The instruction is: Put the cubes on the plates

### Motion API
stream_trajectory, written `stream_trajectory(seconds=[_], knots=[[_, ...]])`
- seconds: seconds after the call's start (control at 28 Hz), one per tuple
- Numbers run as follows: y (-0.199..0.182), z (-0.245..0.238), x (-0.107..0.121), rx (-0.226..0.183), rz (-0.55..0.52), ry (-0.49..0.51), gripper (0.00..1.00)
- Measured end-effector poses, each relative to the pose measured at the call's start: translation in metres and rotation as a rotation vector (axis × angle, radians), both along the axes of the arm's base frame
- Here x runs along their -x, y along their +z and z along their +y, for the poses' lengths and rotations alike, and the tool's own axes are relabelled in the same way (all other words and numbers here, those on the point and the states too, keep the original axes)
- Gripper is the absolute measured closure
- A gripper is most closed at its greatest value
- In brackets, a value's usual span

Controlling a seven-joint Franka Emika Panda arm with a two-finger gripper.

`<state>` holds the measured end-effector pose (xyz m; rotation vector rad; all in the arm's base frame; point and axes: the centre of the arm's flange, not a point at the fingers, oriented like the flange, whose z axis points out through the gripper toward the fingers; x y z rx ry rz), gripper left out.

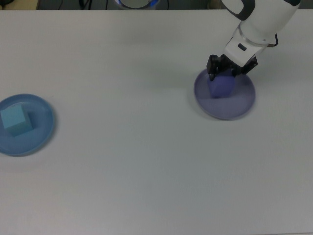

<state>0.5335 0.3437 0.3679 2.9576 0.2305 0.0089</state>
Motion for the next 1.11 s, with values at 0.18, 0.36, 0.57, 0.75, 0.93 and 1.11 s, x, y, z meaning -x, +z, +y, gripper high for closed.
stream_trajectory(seconds=[0.18,0.36,0.57,0.75,0.93,1.11], knots=[[0.003,0.001,-0.001,-0.004,-0.006,-0.003,0.22],[0.004,0.001,-0.002,-0.005,-0.009,-0.006,0.04],[0.025,-0.003,-0.010,-0.016,-0.038,-0.031,0.00],[0.078,-0.042,-0.030,0.005,-0.065,-0.110,0.00],[0.137,-0.103,-0.051,-0.001,-0.054,-0.155,0.00],[0.181,-0.156,-0.060,-0.036,-0.059,-0.187,0.00]])
